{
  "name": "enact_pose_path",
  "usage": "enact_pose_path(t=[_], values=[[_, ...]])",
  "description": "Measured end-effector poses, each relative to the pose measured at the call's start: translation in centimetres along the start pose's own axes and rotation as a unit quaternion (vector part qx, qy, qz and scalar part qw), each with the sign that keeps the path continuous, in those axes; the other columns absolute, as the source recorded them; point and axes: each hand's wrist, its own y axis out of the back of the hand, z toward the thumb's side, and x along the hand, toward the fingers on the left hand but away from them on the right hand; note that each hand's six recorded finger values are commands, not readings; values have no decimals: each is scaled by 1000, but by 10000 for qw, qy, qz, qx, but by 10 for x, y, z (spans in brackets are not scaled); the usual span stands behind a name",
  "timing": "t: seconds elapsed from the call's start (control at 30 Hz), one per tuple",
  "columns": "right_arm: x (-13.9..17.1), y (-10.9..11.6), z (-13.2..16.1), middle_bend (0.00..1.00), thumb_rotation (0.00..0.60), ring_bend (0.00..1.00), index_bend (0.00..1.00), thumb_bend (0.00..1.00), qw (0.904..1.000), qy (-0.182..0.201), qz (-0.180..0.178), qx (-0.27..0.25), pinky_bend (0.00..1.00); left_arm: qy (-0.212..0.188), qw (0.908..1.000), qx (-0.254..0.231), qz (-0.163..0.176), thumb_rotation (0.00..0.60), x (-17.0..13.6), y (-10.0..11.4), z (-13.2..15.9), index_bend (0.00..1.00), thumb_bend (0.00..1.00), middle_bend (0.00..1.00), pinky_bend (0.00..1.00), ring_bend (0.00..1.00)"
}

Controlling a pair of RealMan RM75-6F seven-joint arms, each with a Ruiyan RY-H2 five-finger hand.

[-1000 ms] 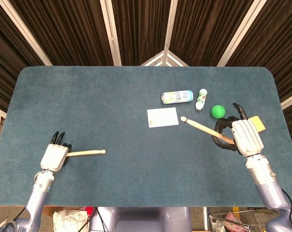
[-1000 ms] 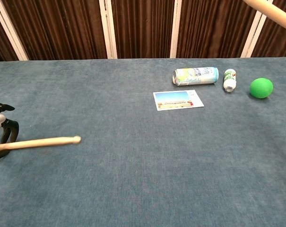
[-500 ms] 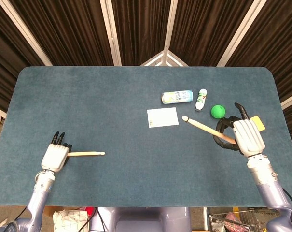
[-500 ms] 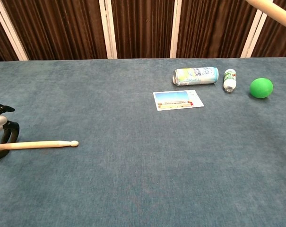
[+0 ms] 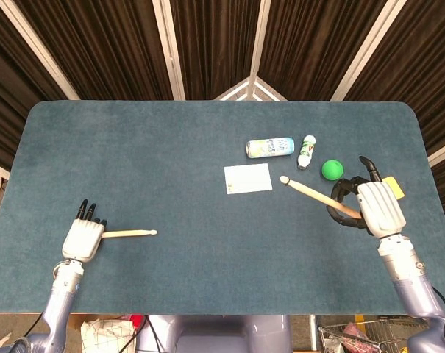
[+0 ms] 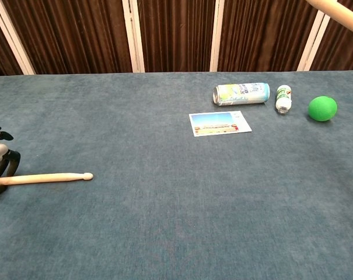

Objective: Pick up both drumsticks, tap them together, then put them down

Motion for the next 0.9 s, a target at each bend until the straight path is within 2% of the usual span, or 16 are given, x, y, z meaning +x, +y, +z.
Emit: enact_pose_path(t=[0.27,0.67,0.9], values=[[0,1,0,634,600,506,674,406,10000,-4,-3,-5,11,78,9998,67,155,600,1,4,1,592,506,594,0,133],[-1,2,4,634,600,506,674,406,10000,28,-17,-9,11,-33,9966,-403,723,600,3,26,-5,589,506,594,0,134],[-3,1,6,634,600,505,674,407,10000,29,-21,-6,11,-251,9890,-901,1145,600,5,42,-10,586,506,593,0,134]])
